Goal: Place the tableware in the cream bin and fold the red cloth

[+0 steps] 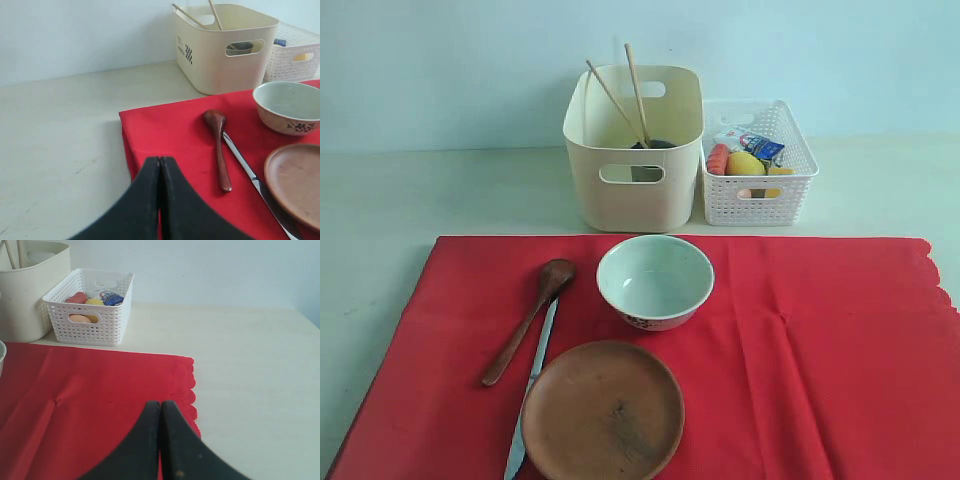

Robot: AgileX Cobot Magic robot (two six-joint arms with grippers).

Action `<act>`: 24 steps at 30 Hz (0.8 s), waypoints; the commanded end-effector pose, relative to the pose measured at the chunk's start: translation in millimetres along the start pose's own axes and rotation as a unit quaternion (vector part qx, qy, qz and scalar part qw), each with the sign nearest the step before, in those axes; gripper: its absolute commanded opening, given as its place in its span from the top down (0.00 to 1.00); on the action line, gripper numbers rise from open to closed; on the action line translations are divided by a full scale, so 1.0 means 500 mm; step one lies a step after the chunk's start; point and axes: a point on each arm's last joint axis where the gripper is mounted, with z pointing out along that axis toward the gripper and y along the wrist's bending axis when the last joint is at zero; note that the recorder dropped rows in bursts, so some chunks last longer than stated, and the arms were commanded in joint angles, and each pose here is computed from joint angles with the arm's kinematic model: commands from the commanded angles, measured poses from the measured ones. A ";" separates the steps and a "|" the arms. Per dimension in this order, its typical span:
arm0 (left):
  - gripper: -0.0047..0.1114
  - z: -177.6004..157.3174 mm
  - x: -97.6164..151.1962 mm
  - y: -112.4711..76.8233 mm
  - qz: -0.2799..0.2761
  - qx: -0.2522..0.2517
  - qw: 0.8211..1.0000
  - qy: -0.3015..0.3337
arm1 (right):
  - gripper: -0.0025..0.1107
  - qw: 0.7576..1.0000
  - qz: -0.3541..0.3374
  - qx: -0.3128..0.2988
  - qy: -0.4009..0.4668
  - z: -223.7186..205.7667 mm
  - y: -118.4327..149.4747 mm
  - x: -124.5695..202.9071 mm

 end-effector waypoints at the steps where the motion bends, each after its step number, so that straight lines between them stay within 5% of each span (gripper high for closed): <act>1: 0.96 0.000 0.001 0.000 0.000 -0.002 1.000 -0.004 | 0.98 1.000 -0.003 0.004 -0.006 0.000 -0.001 0.001; 12: 0.96 0.000 0.008 -0.001 0.000 0.001 1.000 0.017 | 0.98 1.000 -0.003 0.004 -0.006 0.000 -0.001 0.001; 24: 0.96 -0.038 -0.179 0.005 0.003 0.004 1.000 -0.020 | 0.98 1.000 0.001 0.003 -0.006 0.000 -0.001 0.001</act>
